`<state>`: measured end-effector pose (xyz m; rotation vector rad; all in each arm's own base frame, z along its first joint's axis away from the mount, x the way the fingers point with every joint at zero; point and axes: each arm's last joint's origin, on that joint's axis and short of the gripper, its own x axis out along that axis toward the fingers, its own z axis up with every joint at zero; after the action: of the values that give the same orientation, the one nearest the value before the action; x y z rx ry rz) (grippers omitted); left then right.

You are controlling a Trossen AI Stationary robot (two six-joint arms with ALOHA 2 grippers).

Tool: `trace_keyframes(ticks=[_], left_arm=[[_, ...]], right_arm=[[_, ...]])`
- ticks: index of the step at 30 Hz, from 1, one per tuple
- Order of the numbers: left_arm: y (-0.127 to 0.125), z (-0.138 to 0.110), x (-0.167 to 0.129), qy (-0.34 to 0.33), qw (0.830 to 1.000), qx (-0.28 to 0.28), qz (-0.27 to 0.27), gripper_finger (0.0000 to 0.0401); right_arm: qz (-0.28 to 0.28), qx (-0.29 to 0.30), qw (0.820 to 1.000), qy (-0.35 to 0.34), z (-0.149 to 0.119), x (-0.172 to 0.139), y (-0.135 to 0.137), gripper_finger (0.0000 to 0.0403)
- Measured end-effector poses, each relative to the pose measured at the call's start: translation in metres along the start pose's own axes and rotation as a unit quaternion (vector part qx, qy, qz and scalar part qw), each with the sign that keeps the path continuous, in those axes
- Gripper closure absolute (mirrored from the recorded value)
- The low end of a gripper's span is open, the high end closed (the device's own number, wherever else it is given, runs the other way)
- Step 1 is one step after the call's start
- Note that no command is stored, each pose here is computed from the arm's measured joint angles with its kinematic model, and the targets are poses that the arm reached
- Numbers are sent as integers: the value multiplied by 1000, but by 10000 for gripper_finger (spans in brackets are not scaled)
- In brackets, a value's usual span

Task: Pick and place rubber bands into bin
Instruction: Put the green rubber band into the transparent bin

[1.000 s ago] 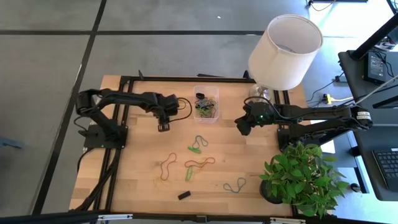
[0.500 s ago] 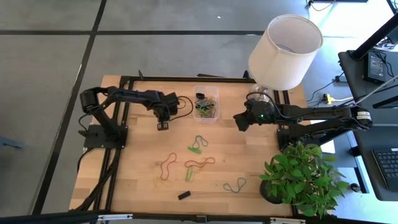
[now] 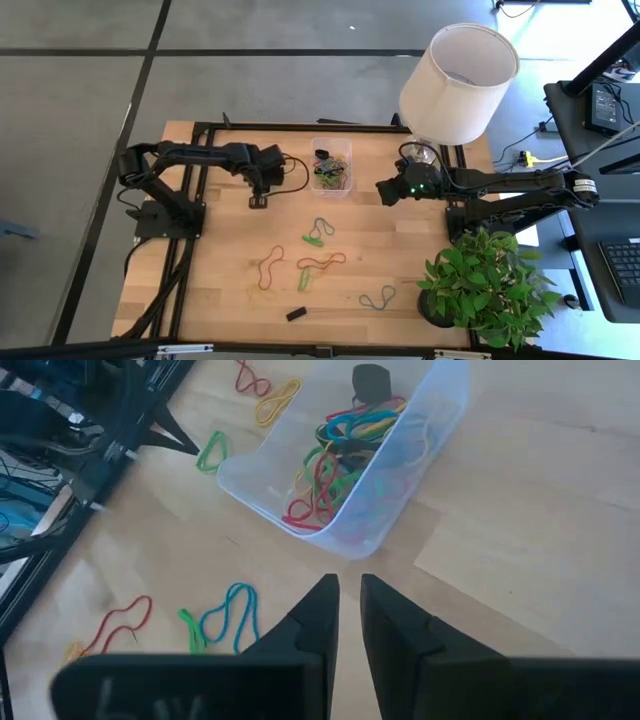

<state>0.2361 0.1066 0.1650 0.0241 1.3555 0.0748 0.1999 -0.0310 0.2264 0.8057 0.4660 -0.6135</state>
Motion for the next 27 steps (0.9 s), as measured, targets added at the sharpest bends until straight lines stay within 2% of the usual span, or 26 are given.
trace_keyframes(ticks=[13,19,24,27], left_arm=[[-3,-8,12,-8,1000,-16,3,293],[-5,-12,18,-15,998,-66,5,286],[-7,-15,21,-12,992,-122,4,286],[-7,-14,21,-15,991,-136,6,291]], right_arm=[[1,-2,1000,-1,0,0,0,353],[0,-22,1000,0,0,0,0,353],[-1,-56,998,1,0,0,0,353],[-1,-81,997,1,0,0,0,353]])
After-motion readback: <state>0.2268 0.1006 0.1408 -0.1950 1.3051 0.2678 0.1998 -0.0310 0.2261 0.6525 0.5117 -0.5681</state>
